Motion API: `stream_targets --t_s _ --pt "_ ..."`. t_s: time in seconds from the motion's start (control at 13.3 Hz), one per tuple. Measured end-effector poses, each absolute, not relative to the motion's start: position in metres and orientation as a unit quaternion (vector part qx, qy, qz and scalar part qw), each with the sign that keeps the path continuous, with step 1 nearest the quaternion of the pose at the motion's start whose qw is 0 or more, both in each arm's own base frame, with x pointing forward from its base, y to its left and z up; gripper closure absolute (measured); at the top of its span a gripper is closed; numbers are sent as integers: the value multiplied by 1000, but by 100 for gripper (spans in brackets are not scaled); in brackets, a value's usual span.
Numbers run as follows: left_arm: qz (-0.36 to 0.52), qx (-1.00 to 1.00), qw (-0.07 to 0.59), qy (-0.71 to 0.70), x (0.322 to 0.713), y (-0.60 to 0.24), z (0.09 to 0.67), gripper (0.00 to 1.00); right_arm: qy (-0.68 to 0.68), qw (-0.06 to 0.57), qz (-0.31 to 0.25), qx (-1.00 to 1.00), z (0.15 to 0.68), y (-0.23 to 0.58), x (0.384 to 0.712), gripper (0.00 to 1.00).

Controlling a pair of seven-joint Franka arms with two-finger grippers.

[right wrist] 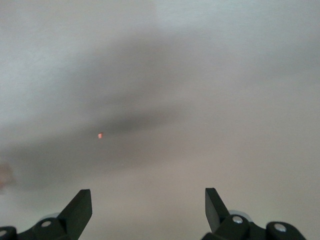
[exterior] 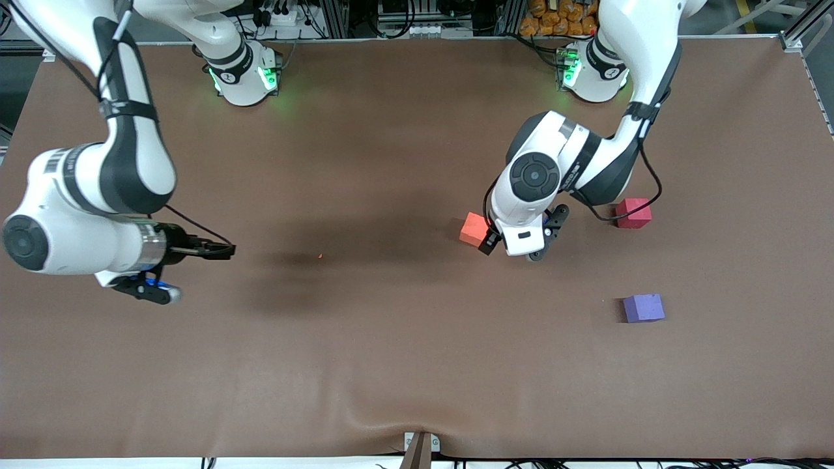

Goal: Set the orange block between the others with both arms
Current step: 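Withdraw the right gripper while the left gripper lowers over the cube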

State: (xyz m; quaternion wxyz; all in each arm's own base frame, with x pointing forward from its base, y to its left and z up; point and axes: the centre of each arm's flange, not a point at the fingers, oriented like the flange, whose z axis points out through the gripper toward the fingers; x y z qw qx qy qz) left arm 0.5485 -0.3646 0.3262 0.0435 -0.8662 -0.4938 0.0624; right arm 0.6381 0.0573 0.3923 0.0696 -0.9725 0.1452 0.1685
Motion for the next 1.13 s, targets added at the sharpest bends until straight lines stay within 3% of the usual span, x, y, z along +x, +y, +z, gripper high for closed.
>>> stream_targets --t_s 0.68,1.13 --pt "58 -828 35 -556 539 -380 297 0 115 45 174 -977 417 0 625 0" --pt "73 -821 49 -565 530 -374 274 0 104 46 135 -984 472 -5 614 0"
